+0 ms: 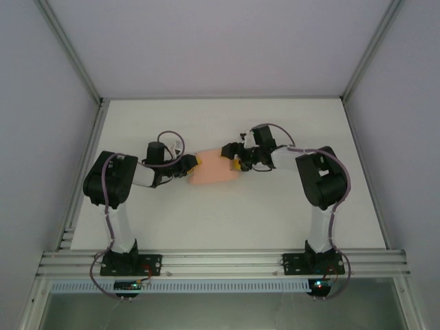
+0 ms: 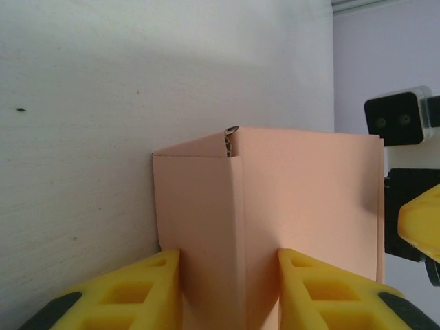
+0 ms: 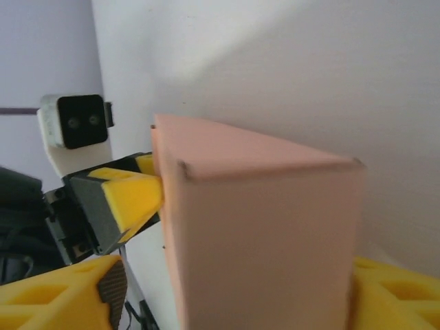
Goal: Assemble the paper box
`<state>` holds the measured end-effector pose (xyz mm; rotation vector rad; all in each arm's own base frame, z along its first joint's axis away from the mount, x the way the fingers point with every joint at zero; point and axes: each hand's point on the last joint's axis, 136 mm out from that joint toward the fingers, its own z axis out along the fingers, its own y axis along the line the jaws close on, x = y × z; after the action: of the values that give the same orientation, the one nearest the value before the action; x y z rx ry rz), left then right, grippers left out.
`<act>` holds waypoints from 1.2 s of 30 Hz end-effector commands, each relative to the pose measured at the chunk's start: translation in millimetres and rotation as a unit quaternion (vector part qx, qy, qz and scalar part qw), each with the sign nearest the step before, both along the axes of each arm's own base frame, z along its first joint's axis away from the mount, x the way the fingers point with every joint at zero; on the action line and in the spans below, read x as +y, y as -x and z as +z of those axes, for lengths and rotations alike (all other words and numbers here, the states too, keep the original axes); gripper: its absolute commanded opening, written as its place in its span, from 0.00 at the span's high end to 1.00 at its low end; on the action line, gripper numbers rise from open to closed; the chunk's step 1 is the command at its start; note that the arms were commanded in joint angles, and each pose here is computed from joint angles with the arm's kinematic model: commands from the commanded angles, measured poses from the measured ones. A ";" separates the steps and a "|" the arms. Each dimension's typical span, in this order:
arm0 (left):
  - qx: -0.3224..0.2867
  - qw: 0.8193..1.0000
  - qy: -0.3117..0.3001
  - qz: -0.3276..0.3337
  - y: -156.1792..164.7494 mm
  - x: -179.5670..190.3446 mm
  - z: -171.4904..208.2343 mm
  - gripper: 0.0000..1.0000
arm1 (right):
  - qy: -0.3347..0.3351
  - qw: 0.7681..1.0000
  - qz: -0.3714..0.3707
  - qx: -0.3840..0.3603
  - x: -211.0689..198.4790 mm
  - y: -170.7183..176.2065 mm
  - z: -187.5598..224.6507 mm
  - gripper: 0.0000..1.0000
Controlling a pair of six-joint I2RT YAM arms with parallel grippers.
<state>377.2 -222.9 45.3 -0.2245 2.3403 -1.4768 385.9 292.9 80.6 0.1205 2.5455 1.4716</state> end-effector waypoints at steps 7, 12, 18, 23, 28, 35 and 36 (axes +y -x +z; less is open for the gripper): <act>0.032 0.998 -0.047 -0.015 11.0 -3.0 -20.6 0.50 | -0.087 0.996 0.028 -0.023 19.6 3.5 37.2 0.46; -0.006 0.996 -0.083 -0.027 6.2 -10.8 2.4 0.42 | -0.070 0.997 0.011 -0.020 9.4 5.6 38.0 0.60; -0.088 0.982 -0.165 -0.019 1.2 -0.7 42.0 0.00 | -0.064 0.998 -0.010 -0.012 -8.4 12.8 45.2 0.64; -0.285 0.893 -0.345 -0.054 10.4 -11.1 108.3 0.00 | -0.078 0.995 -0.056 0.024 -31.0 14.9 61.1 0.64; -0.497 0.751 -0.411 -0.144 51.6 -50.1 154.1 0.00 | -0.048 0.988 -0.110 0.097 -63.0 30.9 73.7 0.68; -0.634 0.608 -0.423 -0.221 96.3 -86.3 173.0 0.00 | -0.033 0.969 -0.185 0.158 -108.3 51.1 105.2 0.66; -0.643 0.594 -0.430 -0.222 97.3 -89.4 173.2 0.00 | -0.032 0.969 -0.189 0.157 -110.9 55.0 110.8 0.66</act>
<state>279.5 -311.9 214.8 1.1782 1.6093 -0.2977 348.3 195.1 187.7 0.6979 2.4447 1.5181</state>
